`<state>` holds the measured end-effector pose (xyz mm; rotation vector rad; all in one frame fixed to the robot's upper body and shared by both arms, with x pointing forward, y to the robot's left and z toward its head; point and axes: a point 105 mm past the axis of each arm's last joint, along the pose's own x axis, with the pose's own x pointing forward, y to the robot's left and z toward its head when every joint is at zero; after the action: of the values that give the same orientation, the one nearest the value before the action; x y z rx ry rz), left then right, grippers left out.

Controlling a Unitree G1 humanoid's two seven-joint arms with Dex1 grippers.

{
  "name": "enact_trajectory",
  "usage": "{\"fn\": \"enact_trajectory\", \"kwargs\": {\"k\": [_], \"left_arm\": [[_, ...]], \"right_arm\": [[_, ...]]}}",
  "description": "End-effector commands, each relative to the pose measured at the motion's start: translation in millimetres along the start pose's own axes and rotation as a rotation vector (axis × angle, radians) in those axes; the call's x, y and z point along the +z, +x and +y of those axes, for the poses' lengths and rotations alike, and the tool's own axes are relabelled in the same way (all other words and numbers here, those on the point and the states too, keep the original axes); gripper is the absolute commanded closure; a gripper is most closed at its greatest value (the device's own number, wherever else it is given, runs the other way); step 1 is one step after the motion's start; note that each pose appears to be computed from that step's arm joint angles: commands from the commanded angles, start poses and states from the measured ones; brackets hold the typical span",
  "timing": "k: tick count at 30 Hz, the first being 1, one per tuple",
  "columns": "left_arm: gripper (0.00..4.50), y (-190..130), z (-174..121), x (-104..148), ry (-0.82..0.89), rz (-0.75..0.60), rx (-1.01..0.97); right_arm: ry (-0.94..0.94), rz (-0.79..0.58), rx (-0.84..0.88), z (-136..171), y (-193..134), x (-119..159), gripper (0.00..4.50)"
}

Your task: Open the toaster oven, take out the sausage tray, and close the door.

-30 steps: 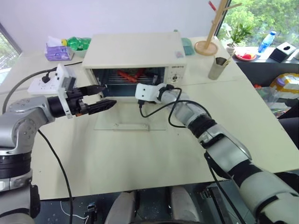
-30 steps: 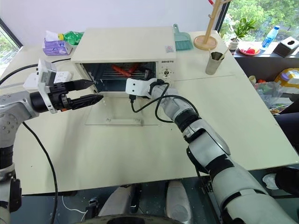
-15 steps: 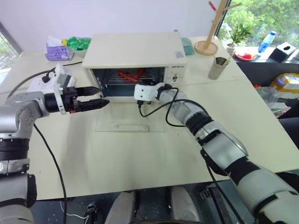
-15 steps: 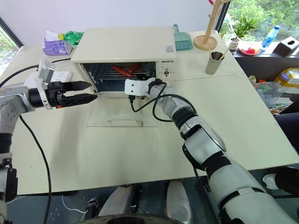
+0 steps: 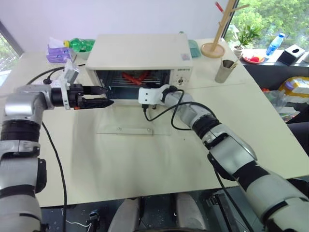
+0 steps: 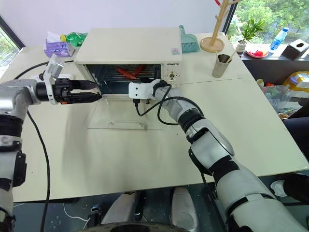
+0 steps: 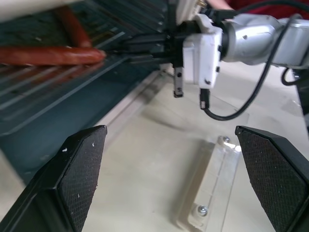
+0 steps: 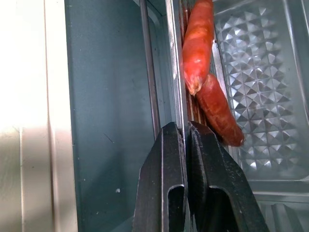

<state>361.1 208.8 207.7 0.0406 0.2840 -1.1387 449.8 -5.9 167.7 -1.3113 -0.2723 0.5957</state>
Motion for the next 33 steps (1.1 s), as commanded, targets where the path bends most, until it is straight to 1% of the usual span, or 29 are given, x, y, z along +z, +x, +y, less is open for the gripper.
{"fn": "enact_trajectory", "kwargs": {"k": [1, 10, 18, 25, 30, 33], "left_arm": [[0.00, -0.8, 1.8, 16.8, 0.070, -0.016, 0.007], [0.00, -2.8, 11.9, 23.7, 0.085, -0.016, 0.038], [0.00, -0.9, 22.3, 19.2, 0.078, -0.006, 0.073], [0.00, -1.4, 23.7, 19.4, 0.082, -0.005, 0.072], [0.00, -1.5, 22.1, 21.0, 0.090, -0.006, 0.065], [0.00, -2.0, 21.9, 21.2, 0.092, -0.006, 0.066]], "right_arm": [[0.044, -0.006, -0.038, -8.3, -4.4, -2.7, 4.48], [0.022, -0.062, -0.053, -7.6, -18.6, 8.0, 4.48], [-0.009, -0.094, -0.075, -8.7, -32.8, 15.1, 4.48], [-0.024, -0.095, -0.071, -6.9, -40.0, 14.8, 4.48], [-0.002, -0.059, -0.050, -0.9, -34.4, 9.1, 4.48], [-0.019, -0.039, -0.031, 2.8, -30.9, 6.8, 4.48]]}}
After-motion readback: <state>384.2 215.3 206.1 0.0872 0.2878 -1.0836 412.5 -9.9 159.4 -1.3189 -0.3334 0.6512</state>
